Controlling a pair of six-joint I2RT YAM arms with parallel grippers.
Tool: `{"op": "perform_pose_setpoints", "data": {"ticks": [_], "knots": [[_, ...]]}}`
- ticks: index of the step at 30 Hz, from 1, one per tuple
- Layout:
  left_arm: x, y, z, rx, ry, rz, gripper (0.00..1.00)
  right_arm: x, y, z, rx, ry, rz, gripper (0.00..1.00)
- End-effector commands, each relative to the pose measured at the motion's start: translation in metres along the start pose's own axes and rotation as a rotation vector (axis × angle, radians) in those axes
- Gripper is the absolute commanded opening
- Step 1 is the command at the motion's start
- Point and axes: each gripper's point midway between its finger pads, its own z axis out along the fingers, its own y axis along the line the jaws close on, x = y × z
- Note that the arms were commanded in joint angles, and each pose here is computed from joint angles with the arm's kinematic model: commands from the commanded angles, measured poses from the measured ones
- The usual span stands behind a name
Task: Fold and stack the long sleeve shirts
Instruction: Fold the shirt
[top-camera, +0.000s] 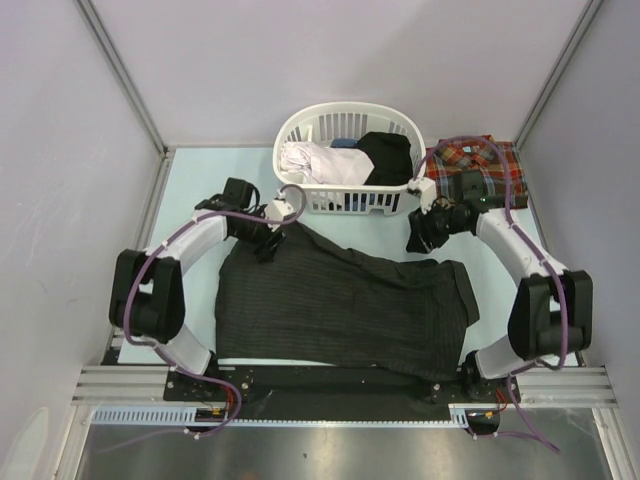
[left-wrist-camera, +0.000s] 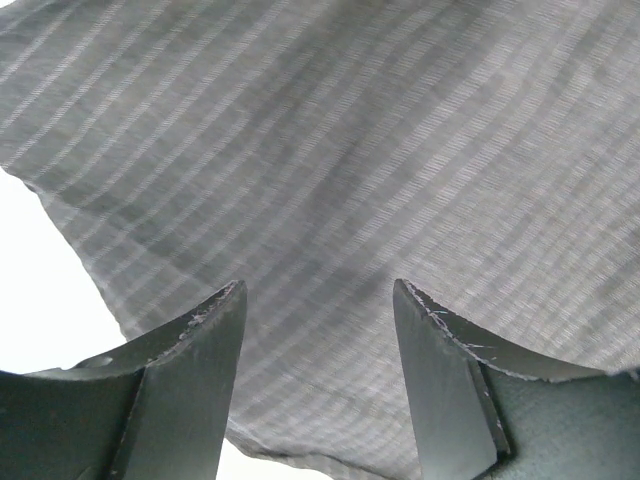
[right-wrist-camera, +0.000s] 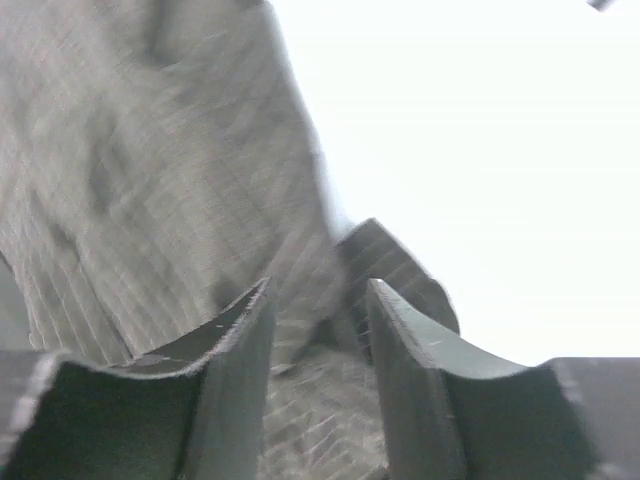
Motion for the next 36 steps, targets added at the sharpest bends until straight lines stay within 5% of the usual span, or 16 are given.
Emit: {"op": "perform_pose_setpoints", "data": {"ticks": [1,5,11,16,18,20,25,29,31,34,36], "knots": [[-0.019,0.028,0.003,-0.020,-0.057,-0.042,0.65,0.004,-0.029,0.022,0.015,-0.032,0.316,0.44],[-0.025,0.047,0.002,-0.042,-0.086,-0.107,0.66,0.020,-0.037,0.038,-0.029,-0.009,0.493,0.47],[0.003,0.049,0.015,-0.048,-0.003,-0.160,0.65,0.037,-0.007,0.055,-0.124,0.043,0.557,0.58],[0.032,0.042,0.020,-0.033,0.051,-0.200,0.63,0.048,0.009,0.065,-0.186,0.071,0.620,0.54],[0.042,0.037,0.019,-0.029,0.064,-0.212,0.62,0.047,0.013,0.067,-0.210,0.069,0.642,0.39],[0.053,0.032,0.020,-0.024,0.091,-0.211,0.57,0.040,0.014,0.063,-0.214,0.049,0.636,0.24],[0.085,0.018,0.022,0.006,0.175,-0.211,0.31,0.017,0.009,0.044,-0.165,-0.024,0.567,0.24],[0.108,0.002,0.022,0.047,0.229,-0.153,0.20,0.006,0.002,0.037,-0.124,-0.055,0.564,0.47],[0.115,-0.001,0.022,0.053,0.246,-0.138,0.18,0.002,-0.004,0.039,-0.118,-0.066,0.583,0.46],[0.116,-0.001,0.022,0.049,0.251,-0.124,0.18,-0.006,-0.007,0.044,-0.139,-0.087,0.607,0.31],[0.115,0.001,0.021,0.044,0.246,-0.122,0.18,-0.009,-0.009,0.044,-0.144,-0.096,0.601,0.10]]}}
